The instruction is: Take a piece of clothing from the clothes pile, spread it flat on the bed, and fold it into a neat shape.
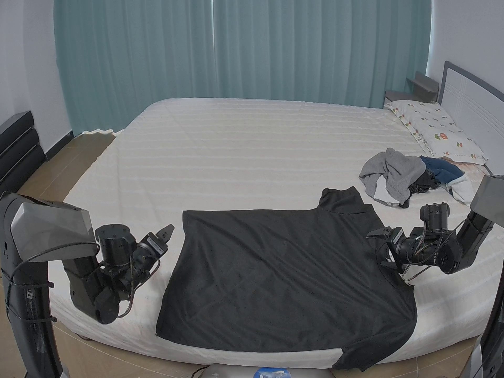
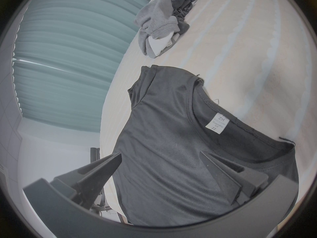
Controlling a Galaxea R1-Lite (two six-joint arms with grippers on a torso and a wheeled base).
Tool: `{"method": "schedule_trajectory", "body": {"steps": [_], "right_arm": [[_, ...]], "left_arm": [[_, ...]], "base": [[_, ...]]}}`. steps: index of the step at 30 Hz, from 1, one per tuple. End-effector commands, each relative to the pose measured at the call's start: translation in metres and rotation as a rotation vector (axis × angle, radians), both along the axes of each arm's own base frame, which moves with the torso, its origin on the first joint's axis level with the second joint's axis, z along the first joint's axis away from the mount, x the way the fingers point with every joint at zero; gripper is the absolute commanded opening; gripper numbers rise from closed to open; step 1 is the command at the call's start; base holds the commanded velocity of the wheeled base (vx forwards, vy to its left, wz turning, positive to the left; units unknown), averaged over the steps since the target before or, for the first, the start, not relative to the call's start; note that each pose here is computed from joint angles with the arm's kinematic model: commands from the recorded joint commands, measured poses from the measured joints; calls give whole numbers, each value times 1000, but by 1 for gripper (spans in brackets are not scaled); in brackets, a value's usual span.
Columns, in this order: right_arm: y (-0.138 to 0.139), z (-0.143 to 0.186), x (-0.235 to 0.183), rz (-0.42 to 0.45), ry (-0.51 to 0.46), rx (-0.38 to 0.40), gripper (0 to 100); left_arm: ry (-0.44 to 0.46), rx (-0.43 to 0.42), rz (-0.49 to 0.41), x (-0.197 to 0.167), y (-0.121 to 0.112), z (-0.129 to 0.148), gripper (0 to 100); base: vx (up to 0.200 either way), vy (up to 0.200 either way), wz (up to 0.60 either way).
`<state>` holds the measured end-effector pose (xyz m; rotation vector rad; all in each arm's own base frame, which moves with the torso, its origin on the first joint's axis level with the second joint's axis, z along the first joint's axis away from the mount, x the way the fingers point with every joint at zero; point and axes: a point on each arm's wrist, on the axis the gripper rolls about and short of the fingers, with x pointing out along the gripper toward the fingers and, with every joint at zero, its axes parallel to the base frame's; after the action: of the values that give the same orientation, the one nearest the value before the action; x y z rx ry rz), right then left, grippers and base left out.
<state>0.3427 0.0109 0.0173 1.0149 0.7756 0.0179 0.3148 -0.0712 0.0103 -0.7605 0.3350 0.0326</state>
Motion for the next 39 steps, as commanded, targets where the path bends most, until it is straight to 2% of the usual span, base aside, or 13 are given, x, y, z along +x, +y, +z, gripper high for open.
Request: {"method": "schedule_trajectory", "body": {"steps": [1, 4, 6, 11, 14, 18, 22, 32, 39], "right_arm": [[-8, -7, -18, -29, 42, 6, 100], [-14, -10, -24, -48, 40, 10, 100], [-15, -16, -35, -65, 14, 15, 100], [-13, -17, -44, -149, -83, 140, 100], [-11, -26, -50, -140, -148, 141, 100], [-10, -29, -55, -133, -153, 138, 100], [-11, -28, -55, -140, -156, 145, 100], [-11, -27, -56, -138, -153, 147, 100], [-11, -27, -56, -138, -153, 147, 100]], "left_arm": [[-53, 27, -9, 52, -10, 10, 100], [-39, 30, -14, 71, -12, 13, 100], [-21, 18, -47, 104, -15, 14, 100], [47, 30, -40, 136, -18, 0, 100], [36, 27, -41, 153, -21, -8, 100], [46, 27, -33, 173, -21, -25, 100], [61, 29, -31, 186, -21, -42, 100], [66, 24, -23, 190, -14, -44, 100], [64, 20, -39, 190, -19, -44, 100]], "base": [[0, 0, 0], [0, 0, 0], [0, 0, 0], [0, 0, 0], [0, 0, 0], [0, 0, 0], [0, 0, 0], [0, 0, 0], [0, 0, 0]]}}
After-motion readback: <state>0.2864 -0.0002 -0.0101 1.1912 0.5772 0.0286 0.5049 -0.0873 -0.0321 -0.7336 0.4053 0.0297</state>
